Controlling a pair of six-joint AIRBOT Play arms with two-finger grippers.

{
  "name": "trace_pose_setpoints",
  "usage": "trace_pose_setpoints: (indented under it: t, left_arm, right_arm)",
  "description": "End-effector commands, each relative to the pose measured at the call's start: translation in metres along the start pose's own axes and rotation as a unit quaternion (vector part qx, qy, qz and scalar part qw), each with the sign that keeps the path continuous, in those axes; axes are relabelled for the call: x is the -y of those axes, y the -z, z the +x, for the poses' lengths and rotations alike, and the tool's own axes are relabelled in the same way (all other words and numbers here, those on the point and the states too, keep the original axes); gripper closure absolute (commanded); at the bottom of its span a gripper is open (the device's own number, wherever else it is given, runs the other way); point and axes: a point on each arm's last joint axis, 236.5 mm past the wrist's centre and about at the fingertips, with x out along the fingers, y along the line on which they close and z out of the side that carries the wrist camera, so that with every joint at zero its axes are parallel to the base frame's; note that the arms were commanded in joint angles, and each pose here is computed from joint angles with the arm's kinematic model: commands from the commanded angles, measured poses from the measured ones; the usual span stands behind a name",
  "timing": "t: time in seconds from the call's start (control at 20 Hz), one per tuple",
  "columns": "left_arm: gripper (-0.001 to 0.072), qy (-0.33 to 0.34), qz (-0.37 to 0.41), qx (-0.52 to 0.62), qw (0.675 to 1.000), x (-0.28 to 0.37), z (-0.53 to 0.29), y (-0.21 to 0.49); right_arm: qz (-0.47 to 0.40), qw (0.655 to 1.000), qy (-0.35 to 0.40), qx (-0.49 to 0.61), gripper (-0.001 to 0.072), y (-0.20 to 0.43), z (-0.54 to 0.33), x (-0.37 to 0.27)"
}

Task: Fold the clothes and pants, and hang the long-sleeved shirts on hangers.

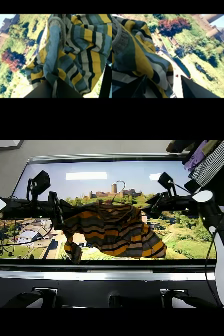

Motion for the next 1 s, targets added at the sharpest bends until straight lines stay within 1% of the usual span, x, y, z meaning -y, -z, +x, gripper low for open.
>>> trace_pose_setpoints:
  t: [0.0, 0.2, 0.35, 0.4, 0.45, 0.55, 0.6, 0.65, 0.7, 0.75, 0.8, 0.9, 0.95]
  left_arm:
    - [0.0688, 0.003, -0.005, -0.002, 1.0, 0.001, 0.001, 0.001]
    - [0.0688, 0.006, -0.005, -0.003, 1.0, 0.002, 0.001, 0.002]
    - [0.0688, 0.006, -0.007, -0.003, 1.0, 0.003, 0.001, 0.002]
    - [0.0688, 0.006, -0.007, -0.003, 1.0, 0.002, 0.001, 0.002]
    - [0.0688, 0.006, -0.007, -0.003, 1.0, 0.002, 0.001, 0.002]
    - [0.0688, 0.006, -0.009, -0.003, 1.0, 0.002, 0.001, 0.002]
    - [0.0686, 0.006, -0.015, -0.003, 1.0, 0.002, 0.001, 0.002]
    - [0.068, 0.006, -0.018, -0.003, 1.0, 0.002, 0.001, 0.002]
    - [0.0634, 0.006, -0.018, -0.003, 1.0, 0.002, 0.001, 0.002]
    - [0.051, 0.006, -0.021, -0.003, 1.0, 0.002, 0.001, 0.002]
    - [0.0394, 0.003, -0.04, -0.004, 0.999, -0.001, 0.003, 0.003]
    - [0.0161, -0.021, -0.115, 0.0, 0.993, -0.015, 0.006, 0.005]
    - [0.0113, -0.04, -0.157, 0.007, 0.987, -0.026, 0.007, 0.004]
  right_arm:
    - [-0.01, 0.999, -0.032, -0.001, 0.0233, 0.004, 0.024, -0.013]
    - [-0.001, 0.997, -0.077, -0.004, 0.0233, 0.01, 0.039, -0.032]
    - [-0.014, 0.996, -0.089, -0.008, 0.0238, 0.011, 0.048, -0.039]
    - [-0.015, 0.996, -0.088, -0.008, 0.0308, 0.011, 0.048, -0.039]
    - [-0.021, 0.996, -0.09, -0.007, 0.0412, 0.01, 0.048, -0.04]
    - [-0.036, 0.994, -0.103, -0.007, 0.0661, 0.01, 0.045, -0.047]
    - [-0.041, 0.993, -0.106, -0.008, 0.0689, 0.008, 0.042, -0.05]
    - [-0.049, 0.993, -0.106, -0.009, 0.069, 0.006, 0.037, -0.052]
    - [-0.063, 0.993, -0.1, -0.016, 0.0693, 0.005, 0.031, -0.053]
    - [-0.08, 0.992, -0.091, -0.028, 0.0693, 0.006, 0.025, -0.052]
    - [-0.097, 0.991, -0.081, -0.037, 0.0694, 0.004, 0.017, -0.052]
    - [-0.114, 0.99, -0.054, -0.055, 0.0694, -0.001, -0.003, -0.052]
    - [-0.116, 0.99, -0.039, -0.065, 0.0695, -0.004, -0.014, -0.052]
